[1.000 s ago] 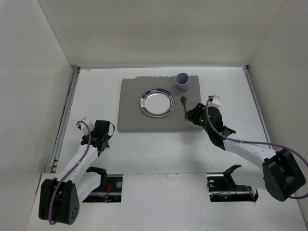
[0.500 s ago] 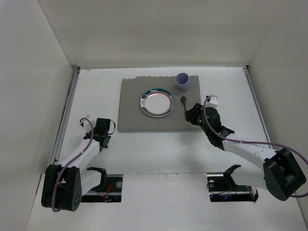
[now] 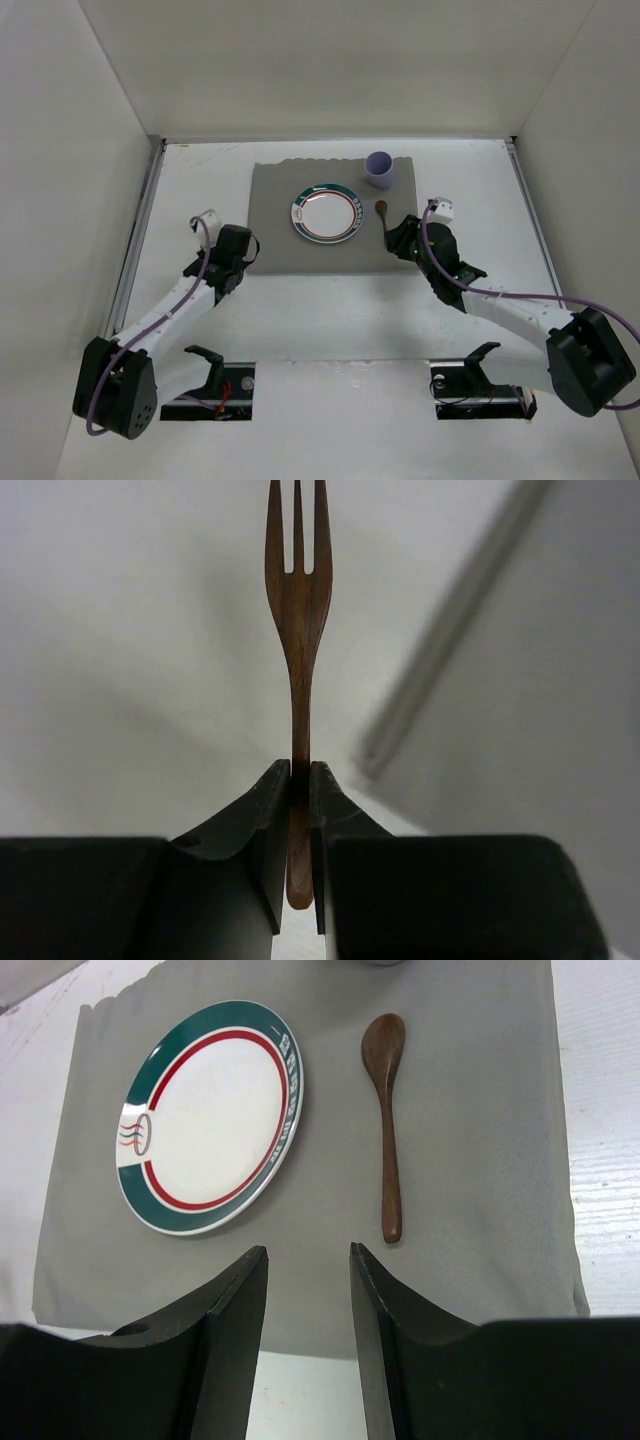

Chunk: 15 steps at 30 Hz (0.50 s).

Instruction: Set the dinner table for one person

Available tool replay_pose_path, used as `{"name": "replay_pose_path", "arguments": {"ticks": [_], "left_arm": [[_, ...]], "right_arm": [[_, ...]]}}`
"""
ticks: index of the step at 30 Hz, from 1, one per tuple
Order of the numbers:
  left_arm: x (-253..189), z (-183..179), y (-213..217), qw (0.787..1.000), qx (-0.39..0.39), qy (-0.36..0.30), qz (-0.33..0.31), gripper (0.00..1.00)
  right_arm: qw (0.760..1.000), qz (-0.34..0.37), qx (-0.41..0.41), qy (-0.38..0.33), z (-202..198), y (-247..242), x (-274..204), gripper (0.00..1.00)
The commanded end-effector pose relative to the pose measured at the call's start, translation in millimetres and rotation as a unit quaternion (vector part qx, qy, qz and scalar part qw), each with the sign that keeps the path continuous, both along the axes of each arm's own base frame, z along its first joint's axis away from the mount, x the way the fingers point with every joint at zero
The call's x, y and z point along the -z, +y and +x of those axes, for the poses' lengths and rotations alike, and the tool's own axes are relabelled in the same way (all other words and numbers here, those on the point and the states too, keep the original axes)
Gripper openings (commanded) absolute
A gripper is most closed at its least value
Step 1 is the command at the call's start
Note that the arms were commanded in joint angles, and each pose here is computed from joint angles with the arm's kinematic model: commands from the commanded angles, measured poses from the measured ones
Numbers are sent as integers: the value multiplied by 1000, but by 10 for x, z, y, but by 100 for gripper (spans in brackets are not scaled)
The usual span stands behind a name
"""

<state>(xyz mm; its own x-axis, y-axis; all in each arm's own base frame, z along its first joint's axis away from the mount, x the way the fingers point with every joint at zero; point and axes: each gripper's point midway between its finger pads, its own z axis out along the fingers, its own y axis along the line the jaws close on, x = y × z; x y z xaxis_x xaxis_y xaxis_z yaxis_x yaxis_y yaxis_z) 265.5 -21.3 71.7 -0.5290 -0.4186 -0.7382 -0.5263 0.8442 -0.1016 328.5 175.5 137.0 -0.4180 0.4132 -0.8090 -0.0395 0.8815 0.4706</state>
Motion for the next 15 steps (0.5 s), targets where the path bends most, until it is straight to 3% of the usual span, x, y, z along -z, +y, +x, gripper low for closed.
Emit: {"name": "replay_pose_path", "arguments": {"ticks": [1, 8, 15], "left_arm": [[-504, 452, -465, 994, 82, -61, 24, 7], [-539, 1216, -1273, 970, 235, -48, 44, 9], [-97, 1591, -1280, 963, 256, 25, 81, 9]], "right_arm": [[999, 7, 5, -32, 116, 54, -248, 45], [999, 6, 7, -34, 115, 43, -243, 45], [999, 6, 7, -36, 111, 35, -264, 45]]}}
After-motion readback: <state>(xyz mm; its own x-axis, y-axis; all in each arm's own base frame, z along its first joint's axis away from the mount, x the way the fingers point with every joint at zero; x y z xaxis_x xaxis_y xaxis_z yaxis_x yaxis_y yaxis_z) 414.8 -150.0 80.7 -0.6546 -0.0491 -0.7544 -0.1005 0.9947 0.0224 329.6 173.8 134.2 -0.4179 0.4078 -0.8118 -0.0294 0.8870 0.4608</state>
